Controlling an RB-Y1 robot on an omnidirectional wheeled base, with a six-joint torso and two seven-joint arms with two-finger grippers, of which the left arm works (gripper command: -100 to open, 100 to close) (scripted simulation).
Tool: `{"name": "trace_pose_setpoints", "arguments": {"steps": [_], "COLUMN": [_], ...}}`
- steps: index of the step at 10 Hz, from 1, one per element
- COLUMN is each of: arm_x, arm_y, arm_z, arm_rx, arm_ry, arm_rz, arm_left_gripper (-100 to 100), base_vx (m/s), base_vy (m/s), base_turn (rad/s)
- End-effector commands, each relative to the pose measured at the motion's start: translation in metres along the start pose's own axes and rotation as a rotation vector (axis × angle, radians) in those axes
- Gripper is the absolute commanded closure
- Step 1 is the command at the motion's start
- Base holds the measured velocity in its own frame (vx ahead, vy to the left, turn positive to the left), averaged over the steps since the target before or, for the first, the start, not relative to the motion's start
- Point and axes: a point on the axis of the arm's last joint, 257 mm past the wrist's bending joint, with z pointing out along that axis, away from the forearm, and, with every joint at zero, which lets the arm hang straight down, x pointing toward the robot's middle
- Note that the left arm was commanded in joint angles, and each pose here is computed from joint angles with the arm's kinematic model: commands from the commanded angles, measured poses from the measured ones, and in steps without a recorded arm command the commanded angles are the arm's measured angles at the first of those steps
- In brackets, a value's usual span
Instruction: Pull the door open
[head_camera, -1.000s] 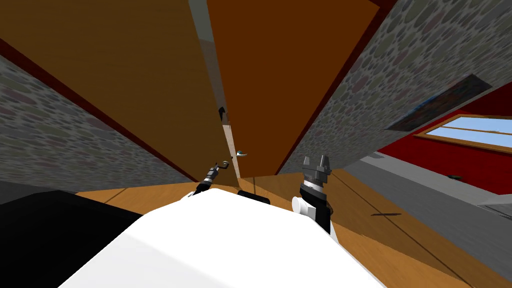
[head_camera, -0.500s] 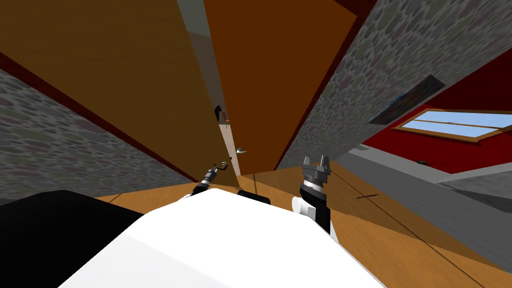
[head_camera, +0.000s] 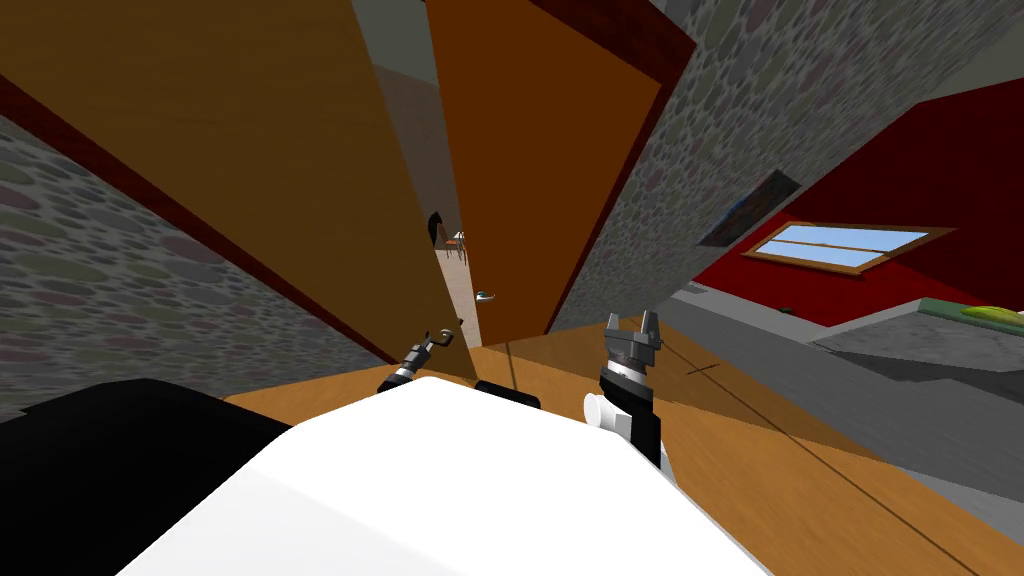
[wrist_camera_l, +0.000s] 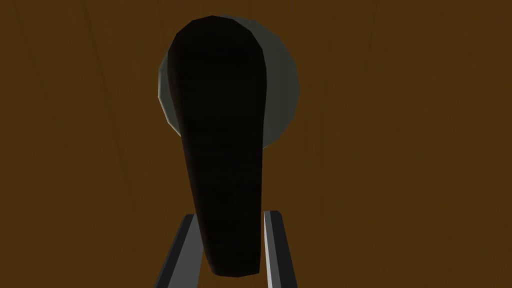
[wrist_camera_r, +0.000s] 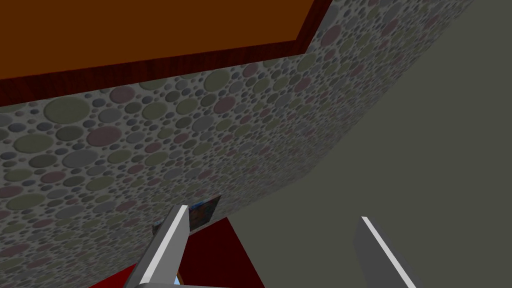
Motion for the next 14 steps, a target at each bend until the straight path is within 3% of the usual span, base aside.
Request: {"name": "trace_pose_setpoints", "arguments": {"steps": [1, 2, 11, 12, 14], "arm_x": [0.000, 0.001, 0.012, 0.000, 0.007], "arm_y": [0.000, 0.001, 0.000, -0.002, 0.001], "arm_z": [0.0000, -0.0061, -0.0292, -0.0266, -0.0129], "arm_rx": [0.000, -0.001, 0.009, 0.009, 0.004], "arm_ry": [0.000, 0.012, 0.078, 0.058, 0.062], "arm_rz": [0.000, -0.001, -0.013, -0.001, -0.005], "arm_left_gripper": [100, 100, 100, 100, 100], "base_vx": [-0.066, -0.152, -0.197, -0.100, -0.188], "base_vy": [0.025, 0.041, 0.051, 0.032, 0.020], "base_turn": [-0.007, -0.191, -0.146, -0.014, -0.100]}}
